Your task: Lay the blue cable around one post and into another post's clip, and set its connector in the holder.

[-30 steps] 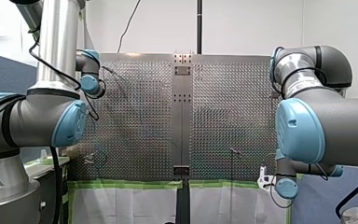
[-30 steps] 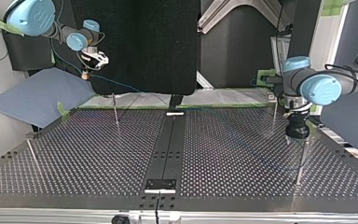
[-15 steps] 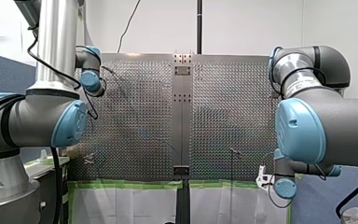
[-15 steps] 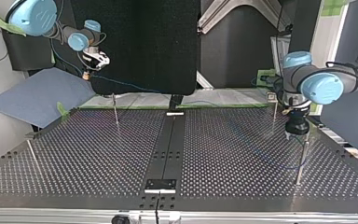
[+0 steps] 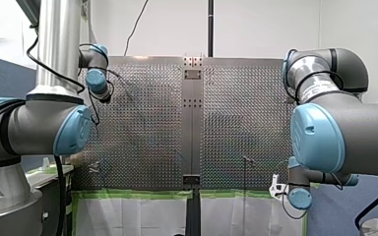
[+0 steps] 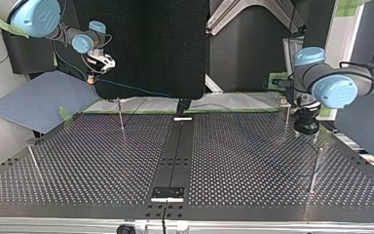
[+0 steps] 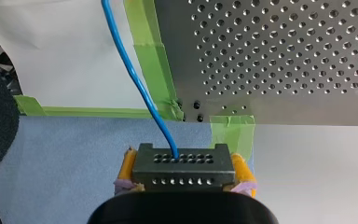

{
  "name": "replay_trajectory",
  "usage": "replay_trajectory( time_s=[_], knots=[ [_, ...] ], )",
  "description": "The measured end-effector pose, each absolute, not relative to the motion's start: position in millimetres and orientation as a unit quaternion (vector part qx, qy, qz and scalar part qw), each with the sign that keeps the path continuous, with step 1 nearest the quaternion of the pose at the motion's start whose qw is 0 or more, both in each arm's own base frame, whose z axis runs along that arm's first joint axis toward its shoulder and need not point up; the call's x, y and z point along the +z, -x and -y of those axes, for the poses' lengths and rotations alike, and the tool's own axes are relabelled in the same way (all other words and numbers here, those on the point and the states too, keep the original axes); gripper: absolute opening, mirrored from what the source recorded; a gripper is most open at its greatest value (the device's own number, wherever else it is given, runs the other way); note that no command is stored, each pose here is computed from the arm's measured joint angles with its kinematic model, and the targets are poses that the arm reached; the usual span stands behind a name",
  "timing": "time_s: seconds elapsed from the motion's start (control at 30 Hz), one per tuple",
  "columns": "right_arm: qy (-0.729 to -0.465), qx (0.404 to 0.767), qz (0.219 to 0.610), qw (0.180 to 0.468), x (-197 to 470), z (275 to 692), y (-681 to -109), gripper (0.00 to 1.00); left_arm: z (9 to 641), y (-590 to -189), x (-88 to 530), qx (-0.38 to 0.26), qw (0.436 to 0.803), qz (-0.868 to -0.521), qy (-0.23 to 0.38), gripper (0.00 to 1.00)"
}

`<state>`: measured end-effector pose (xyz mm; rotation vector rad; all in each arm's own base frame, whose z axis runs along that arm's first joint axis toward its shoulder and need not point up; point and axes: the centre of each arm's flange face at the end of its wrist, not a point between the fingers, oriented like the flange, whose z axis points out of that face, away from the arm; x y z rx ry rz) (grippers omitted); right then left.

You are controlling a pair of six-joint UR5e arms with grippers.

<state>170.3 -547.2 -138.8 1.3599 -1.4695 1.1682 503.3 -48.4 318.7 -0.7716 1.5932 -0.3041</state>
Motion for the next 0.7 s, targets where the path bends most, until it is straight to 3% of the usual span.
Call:
replay_trajectory(
  time_s=[0.7],
  knots=[
    [-0.539,0.462,0.581,0.398,-138.9,546.4,-172.9,0.0,64.1,-454.8,365.7,-0.094,0.621,-0.706,0.327,1.0]
  ],
)
